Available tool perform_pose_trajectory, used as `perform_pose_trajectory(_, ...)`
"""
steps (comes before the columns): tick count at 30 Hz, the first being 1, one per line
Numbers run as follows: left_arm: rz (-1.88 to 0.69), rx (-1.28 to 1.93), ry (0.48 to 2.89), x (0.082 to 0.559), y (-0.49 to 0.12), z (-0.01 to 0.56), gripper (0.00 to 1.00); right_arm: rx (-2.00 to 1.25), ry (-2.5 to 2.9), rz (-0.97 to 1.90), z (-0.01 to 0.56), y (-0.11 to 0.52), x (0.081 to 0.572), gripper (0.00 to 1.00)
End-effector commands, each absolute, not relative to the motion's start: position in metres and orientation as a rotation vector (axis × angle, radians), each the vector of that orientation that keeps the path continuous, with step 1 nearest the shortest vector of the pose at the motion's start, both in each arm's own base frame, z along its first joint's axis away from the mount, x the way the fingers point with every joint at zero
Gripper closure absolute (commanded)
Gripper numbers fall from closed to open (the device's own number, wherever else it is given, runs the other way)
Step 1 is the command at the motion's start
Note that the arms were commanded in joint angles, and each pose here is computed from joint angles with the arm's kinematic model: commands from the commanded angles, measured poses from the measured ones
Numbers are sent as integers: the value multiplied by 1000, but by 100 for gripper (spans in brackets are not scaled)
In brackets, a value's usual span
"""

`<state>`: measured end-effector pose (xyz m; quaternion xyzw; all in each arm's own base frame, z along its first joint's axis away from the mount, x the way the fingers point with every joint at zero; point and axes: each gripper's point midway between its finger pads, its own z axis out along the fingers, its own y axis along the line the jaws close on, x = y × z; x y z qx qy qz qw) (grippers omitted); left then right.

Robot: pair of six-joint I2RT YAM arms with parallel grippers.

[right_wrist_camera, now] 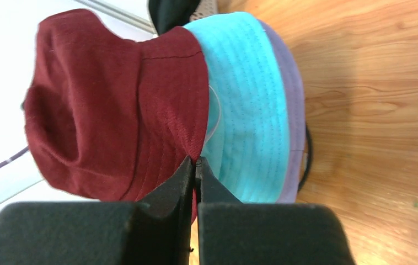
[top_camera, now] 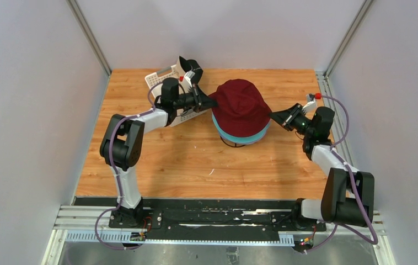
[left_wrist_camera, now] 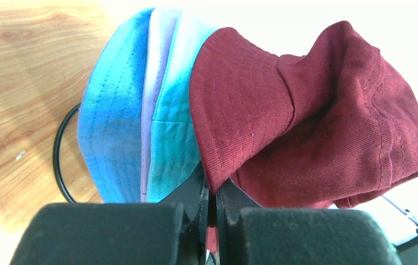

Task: Stack the hats
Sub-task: Stack the hat on the hat.

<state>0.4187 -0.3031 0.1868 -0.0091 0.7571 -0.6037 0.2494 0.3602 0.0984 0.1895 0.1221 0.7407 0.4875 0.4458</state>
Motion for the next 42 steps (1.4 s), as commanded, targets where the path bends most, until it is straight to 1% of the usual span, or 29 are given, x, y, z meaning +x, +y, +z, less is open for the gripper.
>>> perform_pose_trajectory(1,-1645,-56,2049,416,-297,184,93,411,2076,925,130,73,353,99)
perform_pose_trajectory(4,-1643,-55,2054,413,-297,182,93,428,2116,873,120,70,352,100)
perform_pose_trajectory(13,-1662,-80,2063,402,-296,168,90,443,2183,835,99,72,353,100)
perform_pose_trajectory(21,-1736,-76,1974,403,-299,192,89,372,2154,732,122,68,354,99)
perform_pose_trajectory(23,-1734,-66,1958,404,-299,200,86,352,2127,732,133,68,353,91)
perform_pose_trajectory(24,-1730,-61,1955,405,-299,203,84,335,2104,738,142,69,354,84)
perform_pose_trajectory(25,-1727,-51,1950,406,-300,207,82,320,2084,743,149,70,353,69)
perform_pose_trajectory(26,-1727,-44,1948,406,-300,209,81,301,2062,748,158,71,353,60)
perform_pose_trajectory(27,-1727,-37,1944,407,-301,213,80,282,2042,754,166,72,352,53)
perform_pose_trajectory(28,-1724,-28,1938,408,-301,215,80,262,2025,768,173,74,351,49)
perform_pose_trajectory(30,-1721,-17,1939,411,-302,218,80,223,1996,816,186,81,350,47)
perform_pose_trajectory(34,-1721,-1,1940,417,-305,219,79,176,1935,962,205,97,348,46)
perform_pose_trajectory(42,-1664,-22,2041,431,-308,184,82,160,1843,1171,216,108,353,46)
